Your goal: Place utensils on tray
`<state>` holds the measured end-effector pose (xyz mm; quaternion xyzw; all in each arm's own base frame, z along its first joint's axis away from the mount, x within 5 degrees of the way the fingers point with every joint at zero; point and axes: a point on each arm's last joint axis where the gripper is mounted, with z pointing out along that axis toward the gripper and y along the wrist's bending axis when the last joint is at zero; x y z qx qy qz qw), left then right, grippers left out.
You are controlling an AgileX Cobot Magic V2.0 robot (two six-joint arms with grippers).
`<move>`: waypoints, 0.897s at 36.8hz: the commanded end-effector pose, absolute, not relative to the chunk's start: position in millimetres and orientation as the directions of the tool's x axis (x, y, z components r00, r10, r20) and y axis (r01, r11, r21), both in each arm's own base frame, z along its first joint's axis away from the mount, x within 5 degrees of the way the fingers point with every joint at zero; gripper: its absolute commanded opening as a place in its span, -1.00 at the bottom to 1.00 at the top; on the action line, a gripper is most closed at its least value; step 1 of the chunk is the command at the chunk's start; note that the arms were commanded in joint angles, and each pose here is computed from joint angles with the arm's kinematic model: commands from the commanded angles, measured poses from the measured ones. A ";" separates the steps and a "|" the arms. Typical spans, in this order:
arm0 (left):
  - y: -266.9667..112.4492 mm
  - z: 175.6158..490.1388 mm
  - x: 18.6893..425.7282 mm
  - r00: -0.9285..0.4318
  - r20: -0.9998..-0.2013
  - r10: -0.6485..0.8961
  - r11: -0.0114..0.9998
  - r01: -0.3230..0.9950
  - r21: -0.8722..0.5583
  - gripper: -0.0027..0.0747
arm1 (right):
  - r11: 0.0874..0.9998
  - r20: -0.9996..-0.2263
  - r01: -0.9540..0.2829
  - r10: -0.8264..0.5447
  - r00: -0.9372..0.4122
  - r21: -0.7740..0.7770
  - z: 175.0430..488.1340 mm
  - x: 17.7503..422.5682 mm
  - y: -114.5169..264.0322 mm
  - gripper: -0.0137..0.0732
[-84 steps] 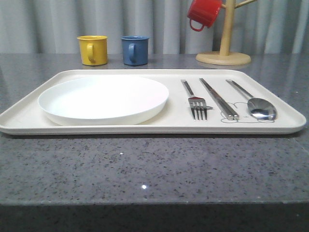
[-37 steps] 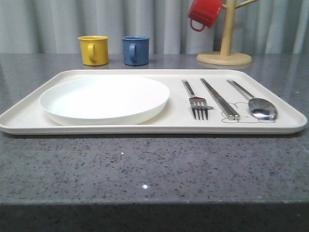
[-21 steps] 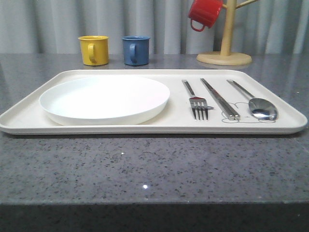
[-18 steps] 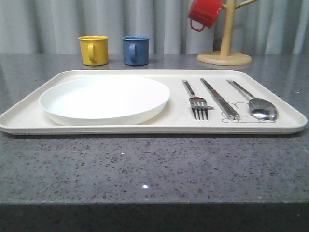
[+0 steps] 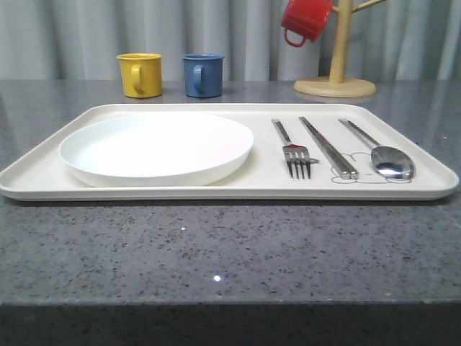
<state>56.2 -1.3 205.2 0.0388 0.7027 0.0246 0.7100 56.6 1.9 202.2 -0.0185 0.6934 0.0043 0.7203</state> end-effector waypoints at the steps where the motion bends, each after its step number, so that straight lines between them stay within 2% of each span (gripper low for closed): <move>1: -1.0 212.8 54.2 0.108 -0.991 0.075 0.997 0.009 0.077 -0.98 | 1.000 -0.987 -0.022 -0.014 0.158 -0.018 215.1 53.7 1.2 -0.84; 33: -1.0 212.8 54.2 0.108 -0.991 0.075 0.997 0.009 0.077 -0.98 | 0.997 -0.984 -0.041 0.065 0.165 0.059 216.0 53.5 1.8 -0.84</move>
